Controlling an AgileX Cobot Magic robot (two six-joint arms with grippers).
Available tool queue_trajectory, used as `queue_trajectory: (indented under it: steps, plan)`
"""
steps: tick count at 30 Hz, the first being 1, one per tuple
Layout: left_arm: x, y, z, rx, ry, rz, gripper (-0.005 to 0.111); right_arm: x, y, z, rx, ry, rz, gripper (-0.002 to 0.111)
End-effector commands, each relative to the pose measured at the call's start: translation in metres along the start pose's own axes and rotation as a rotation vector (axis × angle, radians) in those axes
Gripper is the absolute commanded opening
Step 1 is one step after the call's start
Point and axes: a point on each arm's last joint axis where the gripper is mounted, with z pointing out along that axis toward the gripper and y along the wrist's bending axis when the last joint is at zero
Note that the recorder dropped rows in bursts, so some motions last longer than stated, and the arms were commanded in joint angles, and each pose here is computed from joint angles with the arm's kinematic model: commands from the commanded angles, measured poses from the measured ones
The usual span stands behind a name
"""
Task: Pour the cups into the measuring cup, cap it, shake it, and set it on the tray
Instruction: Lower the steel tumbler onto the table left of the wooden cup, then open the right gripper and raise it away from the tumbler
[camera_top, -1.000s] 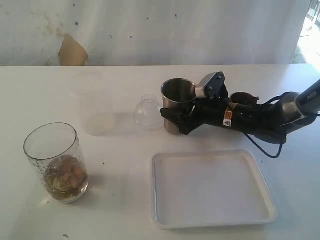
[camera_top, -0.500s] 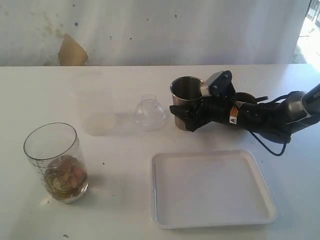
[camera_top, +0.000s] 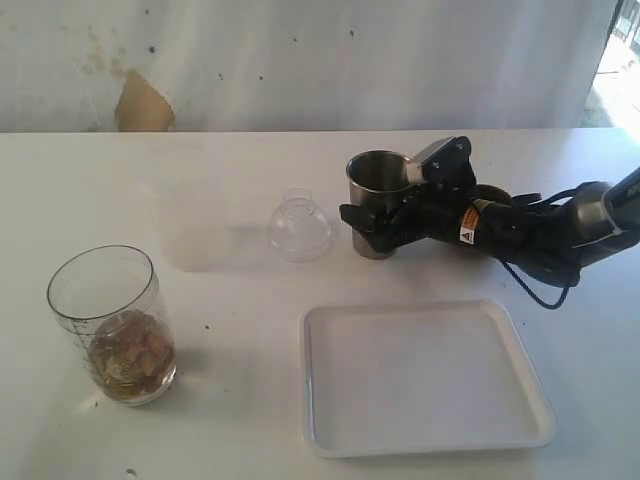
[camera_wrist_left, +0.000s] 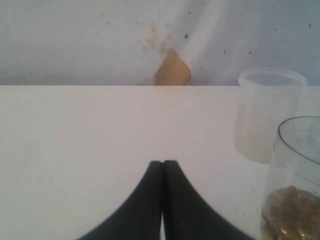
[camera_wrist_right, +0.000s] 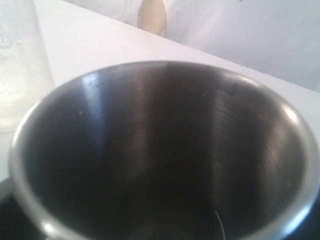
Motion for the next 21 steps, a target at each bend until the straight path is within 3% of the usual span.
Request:
queue_trajectory:
  steps: [1,21]
  plan:
    - [0.001,0.000,0.000,0.001,-0.002,-0.001,0.000,-0.008,-0.002,-0.003,0.013,-0.030,0.003,0.092]
    - [0.001,0.000,0.000,0.001,-0.002,-0.001,0.000,-0.034,-0.003,-0.008,0.022,-0.076,-0.011,0.092]
